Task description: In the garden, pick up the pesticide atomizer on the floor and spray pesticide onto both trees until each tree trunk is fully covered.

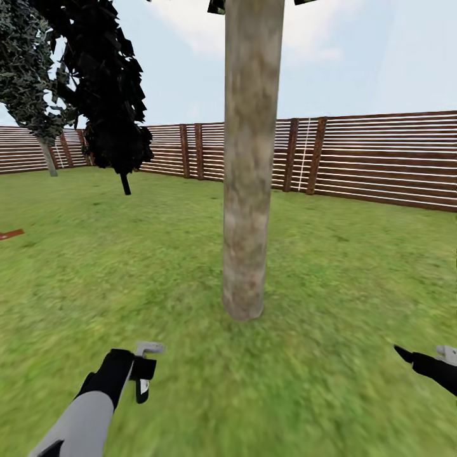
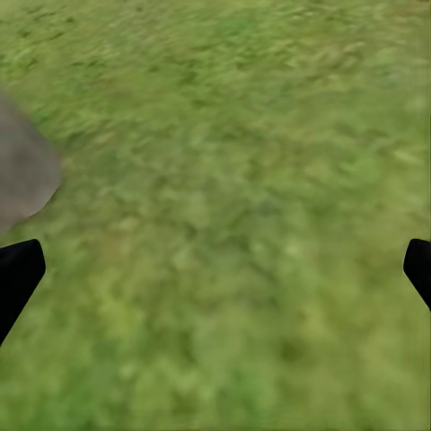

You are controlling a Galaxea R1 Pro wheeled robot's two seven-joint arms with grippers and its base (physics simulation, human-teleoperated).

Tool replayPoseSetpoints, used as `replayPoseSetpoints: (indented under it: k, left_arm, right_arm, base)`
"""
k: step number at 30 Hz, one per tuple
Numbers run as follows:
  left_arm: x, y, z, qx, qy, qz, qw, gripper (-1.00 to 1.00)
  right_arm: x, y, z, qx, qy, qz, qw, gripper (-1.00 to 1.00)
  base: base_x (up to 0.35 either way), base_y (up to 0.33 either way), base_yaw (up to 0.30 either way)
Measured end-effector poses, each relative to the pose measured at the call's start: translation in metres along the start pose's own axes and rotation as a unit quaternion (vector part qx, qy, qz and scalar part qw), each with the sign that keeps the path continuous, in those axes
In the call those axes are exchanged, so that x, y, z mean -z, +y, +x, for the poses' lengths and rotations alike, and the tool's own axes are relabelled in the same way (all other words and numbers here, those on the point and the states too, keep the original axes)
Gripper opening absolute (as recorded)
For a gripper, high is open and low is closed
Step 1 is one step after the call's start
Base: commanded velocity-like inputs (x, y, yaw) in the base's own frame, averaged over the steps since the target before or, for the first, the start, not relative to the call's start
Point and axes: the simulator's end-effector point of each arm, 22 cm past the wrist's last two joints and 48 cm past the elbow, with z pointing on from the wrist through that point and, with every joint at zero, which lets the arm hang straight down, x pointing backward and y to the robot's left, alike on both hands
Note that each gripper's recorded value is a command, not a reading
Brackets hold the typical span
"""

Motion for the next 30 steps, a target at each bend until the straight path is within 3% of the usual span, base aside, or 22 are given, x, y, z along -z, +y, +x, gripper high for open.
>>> replayPoseSetpoints:
  k: [3, 10, 14, 21, 30]
  left_arm:
    - [0.002, -0.014, 0.004, -0.005, 0.02, 0.024, 0.9995, -1.0]
    - [0.005, -0.016, 0.002, -0.005, 0.023, 0.028, 0.9993, -1.0]
    - [0.012, -0.017, -0.004, 0.004, 0.045, 0.026, 0.9986, -1.0]
    - [0.017, -0.022, -0.016, -0.033, 0.056, 0.017, 0.9977, -1.0]
    - [0.016, -0.024, -0.013, -0.037, 0.06, 0.018, 0.9974, -1.0]
  right_arm:
    - [0.0, 0.0, 0.0, -0.001, 0.0, 0.0, 1.0, 1.0]
    - [0.001, 0.0, -0.002, -0.002, -0.001, -0.001, 1.0, 1.0]
    - [0.001, 0.001, -0.003, -0.002, -0.002, -0.002, 1.0, 1.0]
    - [0.003, -0.001, -0.004, -0.002, -0.003, -0.001, 1.0, 1.0]
    - [0.003, -0.001, -0.004, -0.002, -0.003, -0.001, 1.0, 1.0]
  base:
    - [0.06, 0.0, -0.241]
    - [0.045, 0.0, -0.276]
    - [0.283, 0.0, -0.085]
    - [0.325, 0.0, -0.075]
    - [0.311, 0.0, -0.285]
